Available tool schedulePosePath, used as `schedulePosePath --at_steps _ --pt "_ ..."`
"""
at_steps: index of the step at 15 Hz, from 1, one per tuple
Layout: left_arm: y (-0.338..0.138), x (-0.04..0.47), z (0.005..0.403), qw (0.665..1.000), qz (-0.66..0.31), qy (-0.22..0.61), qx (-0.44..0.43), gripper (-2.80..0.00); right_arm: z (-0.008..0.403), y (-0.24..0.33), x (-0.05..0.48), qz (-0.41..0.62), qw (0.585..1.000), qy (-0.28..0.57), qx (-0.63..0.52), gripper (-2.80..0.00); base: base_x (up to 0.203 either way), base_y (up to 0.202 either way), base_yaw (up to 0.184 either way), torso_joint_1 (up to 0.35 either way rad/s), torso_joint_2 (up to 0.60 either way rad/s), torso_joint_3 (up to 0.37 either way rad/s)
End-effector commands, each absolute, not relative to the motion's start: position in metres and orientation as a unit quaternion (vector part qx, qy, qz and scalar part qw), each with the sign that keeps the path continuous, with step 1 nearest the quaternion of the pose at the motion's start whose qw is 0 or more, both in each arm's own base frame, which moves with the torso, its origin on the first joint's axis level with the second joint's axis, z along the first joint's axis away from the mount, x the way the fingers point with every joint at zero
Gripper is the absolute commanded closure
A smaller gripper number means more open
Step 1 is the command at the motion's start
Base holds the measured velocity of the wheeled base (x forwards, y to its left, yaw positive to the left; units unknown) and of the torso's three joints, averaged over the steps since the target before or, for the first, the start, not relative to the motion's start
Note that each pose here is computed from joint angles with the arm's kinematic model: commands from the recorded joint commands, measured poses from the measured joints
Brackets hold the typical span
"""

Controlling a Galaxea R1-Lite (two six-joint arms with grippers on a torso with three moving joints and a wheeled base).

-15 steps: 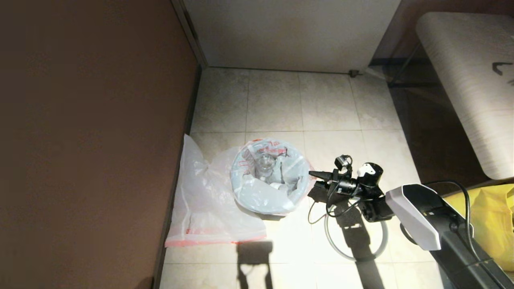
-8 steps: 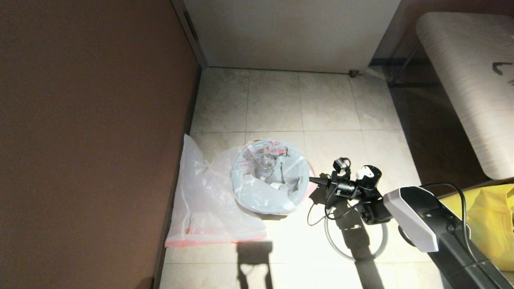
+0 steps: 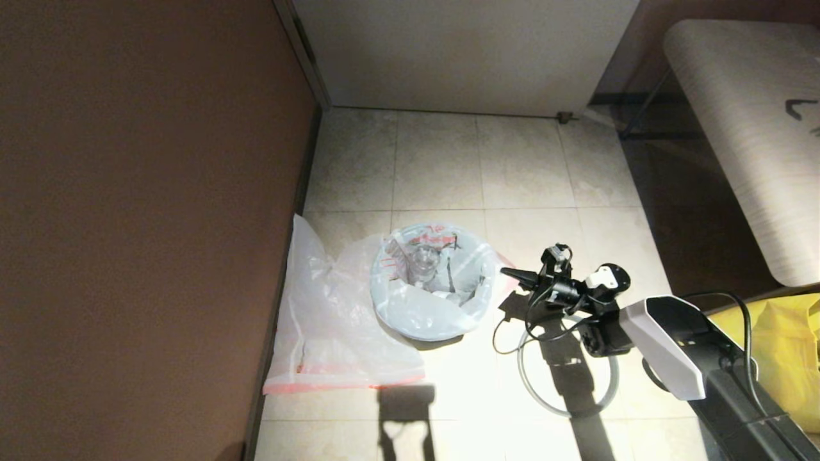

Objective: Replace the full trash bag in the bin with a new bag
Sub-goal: Place the trash bag on the floor

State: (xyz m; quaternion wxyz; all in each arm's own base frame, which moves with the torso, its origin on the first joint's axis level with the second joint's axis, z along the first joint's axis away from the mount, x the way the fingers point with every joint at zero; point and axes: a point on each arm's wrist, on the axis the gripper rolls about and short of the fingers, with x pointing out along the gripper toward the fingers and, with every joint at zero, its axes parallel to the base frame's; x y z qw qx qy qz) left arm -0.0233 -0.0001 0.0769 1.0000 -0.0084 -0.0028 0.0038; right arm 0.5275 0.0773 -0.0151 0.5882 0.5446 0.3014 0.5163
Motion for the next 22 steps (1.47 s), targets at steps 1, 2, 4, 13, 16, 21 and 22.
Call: schedulePosePath --at_steps 1,2,4,13,16,21,22 --pt "0.000 -0.023 0.077 1.000 0.005 -0.003 -0.008 0.00 -0.004 0.061 0.528 0.506 0.573 0.305 0.568 0.00 0.000 0.000 0.000 0.000 0.00 0.000" --pt "0.000 -0.023 0.077 1.000 0.005 -0.003 -0.008 0.00 -0.003 0.058 0.529 0.505 0.574 0.304 0.568 0.00 0.000 0.000 0.000 0.000 0.00 0.000" --pt "0.000 -0.023 0.077 1.000 0.005 -0.003 -0.008 0.00 0.002 0.064 0.528 0.510 0.570 0.306 0.567 0.00 0.000 0.000 0.000 0.000 0.00 0.000" --pt "0.000 -0.023 0.077 1.000 0.005 -0.003 -0.008 0.00 0.042 0.036 0.524 0.568 0.601 0.331 0.455 0.00 0.000 0.000 0.000 0.000 0.00 0.000" --pt "0.000 -0.023 0.077 1.000 0.005 -0.003 -0.008 0.00 0.055 0.039 0.523 0.577 0.603 0.327 0.443 0.00 0.000 0.000 0.000 0.000 0.00 0.000" --pt "0.000 -0.023 0.077 1.000 0.005 -0.003 -0.008 0.00 0.056 0.057 0.519 0.598 0.587 0.355 0.414 0.00 0.000 0.000 0.000 0.000 0.00 0.000" --pt "0.000 -0.023 0.077 1.000 0.005 -0.003 -0.008 0.00 0.060 0.060 0.519 0.601 0.587 0.354 0.411 0.00 0.000 0.000 0.000 0.000 0.00 0.000"
